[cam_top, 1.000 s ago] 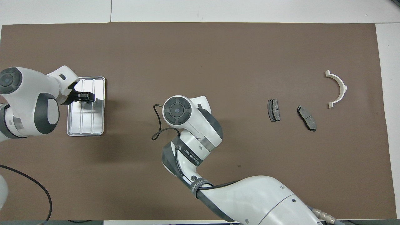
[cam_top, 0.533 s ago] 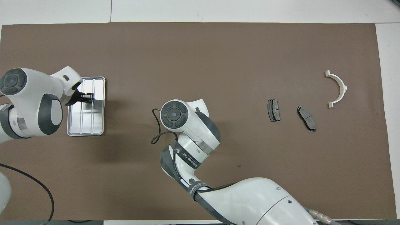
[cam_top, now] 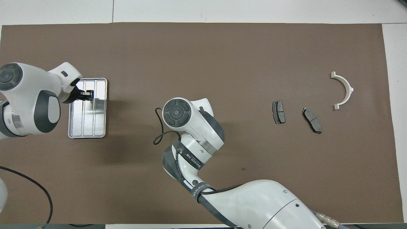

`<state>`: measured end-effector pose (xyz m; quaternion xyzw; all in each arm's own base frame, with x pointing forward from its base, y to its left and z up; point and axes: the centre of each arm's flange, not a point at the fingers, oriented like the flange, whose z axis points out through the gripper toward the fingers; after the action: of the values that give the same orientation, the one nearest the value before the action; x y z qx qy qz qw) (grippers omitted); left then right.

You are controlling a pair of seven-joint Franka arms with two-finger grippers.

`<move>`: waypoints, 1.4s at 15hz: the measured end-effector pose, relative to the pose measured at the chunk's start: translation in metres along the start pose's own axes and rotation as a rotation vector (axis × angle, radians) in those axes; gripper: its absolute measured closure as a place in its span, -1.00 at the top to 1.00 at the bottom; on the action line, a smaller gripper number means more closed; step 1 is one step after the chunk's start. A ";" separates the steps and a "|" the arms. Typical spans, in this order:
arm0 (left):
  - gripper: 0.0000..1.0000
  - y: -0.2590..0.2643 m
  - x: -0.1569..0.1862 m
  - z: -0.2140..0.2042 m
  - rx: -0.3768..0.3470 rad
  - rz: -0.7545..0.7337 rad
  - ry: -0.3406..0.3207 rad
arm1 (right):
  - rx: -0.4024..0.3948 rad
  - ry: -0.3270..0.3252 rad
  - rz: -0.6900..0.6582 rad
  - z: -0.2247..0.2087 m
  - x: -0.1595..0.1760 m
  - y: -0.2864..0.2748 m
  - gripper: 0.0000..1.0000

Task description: Place bearing gear from tray to pile

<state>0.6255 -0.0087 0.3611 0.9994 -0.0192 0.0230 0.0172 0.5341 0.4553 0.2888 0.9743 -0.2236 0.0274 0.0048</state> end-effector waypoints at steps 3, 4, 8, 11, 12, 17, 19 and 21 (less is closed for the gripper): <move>-0.53 0.020 0.014 -0.052 -0.030 -0.064 0.006 | -0.014 0.008 -0.001 0.000 0.005 0.003 -0.30; -0.53 0.031 0.015 -0.058 -0.032 -0.074 0.009 | -0.039 0.014 -0.010 -0.002 0.012 0.007 -0.30; -0.53 0.055 0.012 -0.058 -0.036 -0.117 -0.005 | -0.119 -0.021 -0.139 -0.076 0.123 0.070 -0.30; -0.53 0.127 0.003 -0.053 -0.018 -0.274 -0.003 | -0.125 -0.060 -0.314 -0.142 0.212 0.163 -0.30; -0.53 0.165 -0.005 -0.050 -0.007 -0.314 -0.004 | -0.119 -0.064 -0.369 -0.153 0.234 0.191 -0.30; -0.53 0.332 -0.079 -0.025 0.009 -0.384 -0.006 | -0.086 -0.066 -0.543 -0.132 0.317 0.301 -0.30; -0.53 0.366 -0.102 -0.010 0.016 -0.401 0.002 | -0.072 -0.042 -0.555 -0.103 0.330 0.323 -0.30; -0.53 0.388 -0.116 0.009 0.019 -0.408 -0.003 | -0.062 -0.016 -0.556 -0.072 0.330 0.328 -0.30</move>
<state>0.4944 -0.3923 0.3597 0.9827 0.1839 0.0177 0.0119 0.6836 0.0178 0.3776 0.9978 0.0513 0.0106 0.0401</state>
